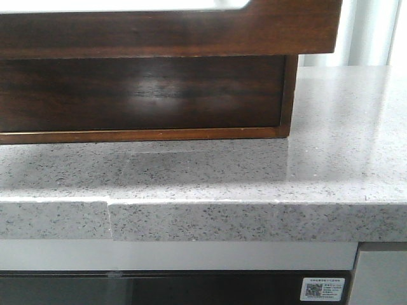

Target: Put scissors in drawer with both arms

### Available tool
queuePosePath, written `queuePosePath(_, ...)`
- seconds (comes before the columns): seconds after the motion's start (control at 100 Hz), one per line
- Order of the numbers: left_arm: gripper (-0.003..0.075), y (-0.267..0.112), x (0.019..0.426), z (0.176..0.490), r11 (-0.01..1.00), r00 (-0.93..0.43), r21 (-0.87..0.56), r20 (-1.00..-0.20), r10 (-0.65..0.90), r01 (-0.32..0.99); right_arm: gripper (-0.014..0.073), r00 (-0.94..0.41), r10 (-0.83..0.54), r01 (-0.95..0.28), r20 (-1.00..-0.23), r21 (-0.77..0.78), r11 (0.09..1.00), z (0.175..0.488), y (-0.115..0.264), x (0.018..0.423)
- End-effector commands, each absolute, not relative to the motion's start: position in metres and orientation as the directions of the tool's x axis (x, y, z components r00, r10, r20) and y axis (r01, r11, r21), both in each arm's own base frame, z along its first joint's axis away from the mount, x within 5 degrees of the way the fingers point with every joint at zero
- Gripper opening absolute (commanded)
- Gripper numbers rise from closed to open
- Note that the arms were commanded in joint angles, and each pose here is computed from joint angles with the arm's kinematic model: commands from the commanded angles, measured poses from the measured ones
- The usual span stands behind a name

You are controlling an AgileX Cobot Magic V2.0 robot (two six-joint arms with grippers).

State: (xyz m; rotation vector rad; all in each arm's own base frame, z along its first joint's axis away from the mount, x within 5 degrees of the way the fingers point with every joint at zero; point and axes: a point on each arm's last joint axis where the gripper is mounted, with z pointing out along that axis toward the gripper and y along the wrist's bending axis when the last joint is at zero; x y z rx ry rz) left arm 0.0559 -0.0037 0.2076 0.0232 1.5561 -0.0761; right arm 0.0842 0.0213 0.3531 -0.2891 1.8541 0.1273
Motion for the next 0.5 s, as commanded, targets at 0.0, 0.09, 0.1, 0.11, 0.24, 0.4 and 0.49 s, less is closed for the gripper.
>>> queuePosePath(0.0, -0.0020, -0.003, 0.055, 0.204, 0.997, 0.086, -0.053, -0.995, -0.059, 0.061, -0.0069, -0.053, -0.103, -0.164, -0.993, -0.093, 0.982, 0.352, 0.013, 0.075)
queuePosePath(0.09, -0.0020, -0.003, 0.055, 0.204, 0.997, 0.086, -0.053, -0.995, -0.059, 0.061, -0.0069, 0.065, -0.085, -0.078, -0.994, -0.091, 0.993, 0.324, 0.006, 0.066)
queuePosePath(0.1, -0.0020, -0.003, 0.055, 0.204, 0.997, 0.086, -0.053, -0.995, -0.059, 0.061, -0.0069, 0.058, -0.086, -0.073, -0.995, -0.090, 0.993, 0.317, 0.006, 0.066)
queuePosePath(0.11, -0.0020, -0.003, 0.055, 0.204, 0.997, 0.086, -0.053, -0.995, -0.059, 0.061, -0.0069, 0.073, -0.085, -0.062, -0.994, -0.089, 0.994, 0.315, 0.005, 0.066)
queuePosePath(0.24, -0.0020, -0.003, 0.055, 0.204, 0.997, 0.086, -0.053, -0.995, -0.059, 0.061, -0.0069, 0.127, -0.084, -0.006, -0.988, -0.085, 0.996, 0.265, 0.001, 0.058)
queuePosePath(0.4, -0.0020, -0.003, 0.055, 0.204, 0.997, 0.086, -0.053, -0.995, -0.059, 0.061, -0.0069, 0.162, -0.083, 0.015, -0.983, -0.082, 0.997, 0.223, -0.001, 0.055)
queuePosePath(0.49, -0.0020, -0.003, 0.055, 0.204, 0.997, 0.086, -0.053, -0.995, -0.059, 0.061, -0.0069, 0.152, -0.084, 0.016, -0.985, -0.082, 0.996, 0.211, -0.001, 0.054)
